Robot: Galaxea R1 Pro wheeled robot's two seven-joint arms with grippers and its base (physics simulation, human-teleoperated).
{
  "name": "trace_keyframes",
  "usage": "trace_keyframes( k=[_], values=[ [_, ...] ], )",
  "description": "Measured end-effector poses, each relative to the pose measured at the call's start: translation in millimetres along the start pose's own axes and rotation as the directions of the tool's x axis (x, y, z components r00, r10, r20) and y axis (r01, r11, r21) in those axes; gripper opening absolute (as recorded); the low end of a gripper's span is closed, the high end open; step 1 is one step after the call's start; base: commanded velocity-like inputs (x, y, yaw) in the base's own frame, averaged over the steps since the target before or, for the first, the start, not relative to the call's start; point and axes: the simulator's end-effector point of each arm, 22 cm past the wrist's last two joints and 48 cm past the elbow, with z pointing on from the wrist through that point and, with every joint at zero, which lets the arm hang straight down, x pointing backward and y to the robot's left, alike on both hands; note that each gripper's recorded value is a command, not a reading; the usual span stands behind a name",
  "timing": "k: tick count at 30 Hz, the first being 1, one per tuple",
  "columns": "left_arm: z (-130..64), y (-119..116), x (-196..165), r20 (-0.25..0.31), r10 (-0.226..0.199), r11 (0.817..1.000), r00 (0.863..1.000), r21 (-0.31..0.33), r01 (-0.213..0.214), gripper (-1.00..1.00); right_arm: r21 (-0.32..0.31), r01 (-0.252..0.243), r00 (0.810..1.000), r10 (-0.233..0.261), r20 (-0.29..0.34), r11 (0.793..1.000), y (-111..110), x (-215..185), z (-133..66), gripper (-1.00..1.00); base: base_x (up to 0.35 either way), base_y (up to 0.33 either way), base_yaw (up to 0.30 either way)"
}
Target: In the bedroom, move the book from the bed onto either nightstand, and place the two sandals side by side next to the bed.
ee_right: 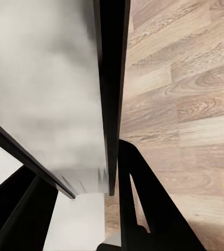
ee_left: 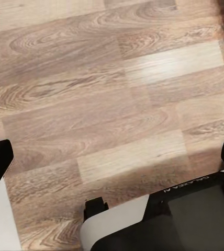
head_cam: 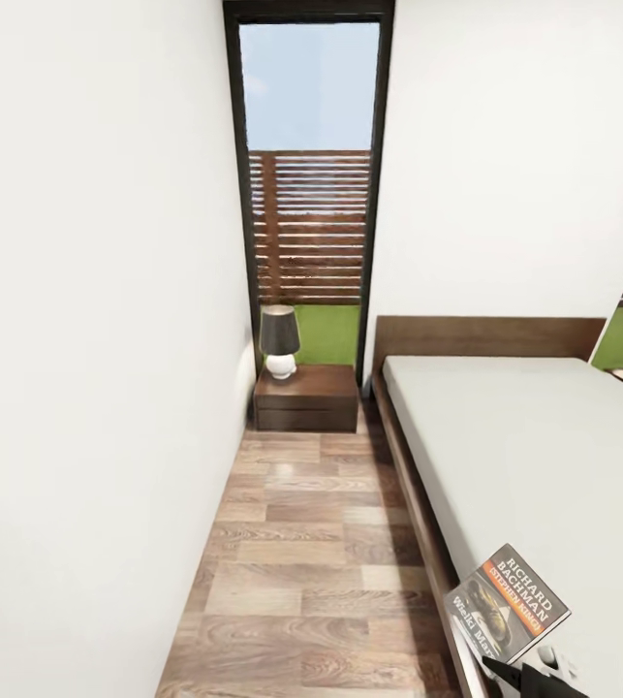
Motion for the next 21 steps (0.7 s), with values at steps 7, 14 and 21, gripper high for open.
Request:
trace_keyframes(
  k=[7,14,21],
  values=[
    [0.0,0.0,0.0,0.000,0.000,1.000,1.000,0.000,0.000,1.00,-0.001,0.000,1.000,0.000,0.001,1.000,0.2,-0.2,0.0,-1.00,0.332,0.000,0.000],
    [0.0,0.0,0.0,0.000,0.000,1.000,1.000,0.000,0.000,1.00,0.000,0.000,1.000,0.000,0.000,1.000,0.1,0.0,0.0,-1.00,0.332,0.000,0.000],
    [0.0,0.0,0.0,0.000,0.000,1.000,1.000,0.000,0.000,1.00,0.000,0.000,1.000,0.000,0.000,1.000,0.0,0.1,0.0,-1.00,0.332,0.000,0.000]
  ],
)
